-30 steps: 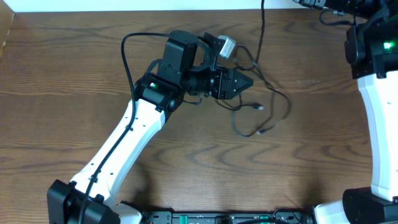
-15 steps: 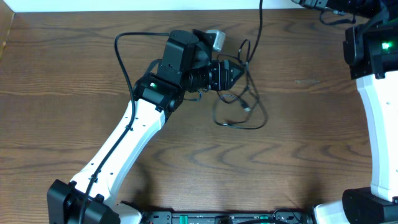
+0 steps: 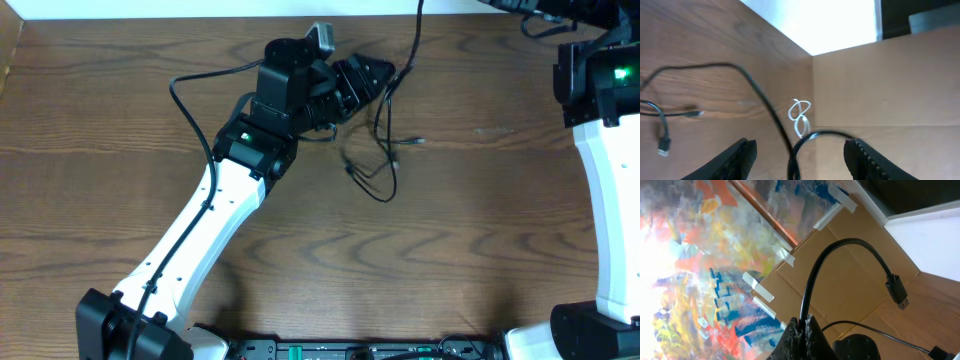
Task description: Untangle cables
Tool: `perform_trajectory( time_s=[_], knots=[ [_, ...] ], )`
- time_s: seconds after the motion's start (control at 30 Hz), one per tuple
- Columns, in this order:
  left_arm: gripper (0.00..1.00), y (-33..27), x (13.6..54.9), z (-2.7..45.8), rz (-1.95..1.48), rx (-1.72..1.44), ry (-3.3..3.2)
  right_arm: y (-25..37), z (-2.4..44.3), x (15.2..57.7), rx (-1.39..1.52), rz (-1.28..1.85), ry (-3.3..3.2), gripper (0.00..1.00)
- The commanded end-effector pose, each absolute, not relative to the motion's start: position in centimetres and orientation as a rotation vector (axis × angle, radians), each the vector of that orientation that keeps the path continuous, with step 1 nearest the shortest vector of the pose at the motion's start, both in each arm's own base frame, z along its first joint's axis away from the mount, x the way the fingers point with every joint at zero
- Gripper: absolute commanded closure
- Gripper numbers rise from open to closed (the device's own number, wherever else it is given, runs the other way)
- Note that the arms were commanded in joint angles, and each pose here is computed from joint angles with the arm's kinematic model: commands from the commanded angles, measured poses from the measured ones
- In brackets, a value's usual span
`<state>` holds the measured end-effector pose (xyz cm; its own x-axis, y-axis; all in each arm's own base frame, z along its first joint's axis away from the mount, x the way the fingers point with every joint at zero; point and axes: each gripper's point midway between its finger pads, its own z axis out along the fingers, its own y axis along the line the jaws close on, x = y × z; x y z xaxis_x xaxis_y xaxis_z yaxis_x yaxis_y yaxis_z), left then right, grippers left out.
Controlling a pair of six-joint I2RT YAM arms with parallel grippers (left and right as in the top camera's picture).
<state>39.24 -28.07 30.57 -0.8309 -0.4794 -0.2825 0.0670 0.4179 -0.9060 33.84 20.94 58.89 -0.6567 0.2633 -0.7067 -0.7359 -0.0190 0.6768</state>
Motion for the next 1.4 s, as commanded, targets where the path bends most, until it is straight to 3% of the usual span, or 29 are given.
perform_trajectory(
  time_s=[0.0,0.23,0.7,0.9,1.27,1.37],
  knots=[
    [0.38,-28.0,39.6,31.2,-1.488,-0.5,2.155,20.9,60.7,32.0,-0.529,1.785,1.505,0.99],
    [0.37,-28.3,39.6,30.4,-1.52,-0.547,2.182,20.7,61.9,30.9,-0.565,1.795,1.444,0.99],
    [0.35,-31.5,37.0,32.8,-1.917,-0.522,2.237,20.6,62.2,30.7,-0.577,1.779,1.417,0.99],
    [0.43,-29.9,38.0,31.2,-1.789,-0.468,2.254,20.5,62.2,30.8,-0.587,1.763,1.409,0.99],
    [0.42,-27.2,38.8,28.7,-1.672,-0.54,2.326,20.5,62.2,30.8,-0.589,1.757,1.406,0.99],
    [0.37,-28.1,38.2,28.6,-1.69,-0.539,2.344,20.5,62.2,30.8,-0.589,1.758,1.405,0.99]
  ],
)
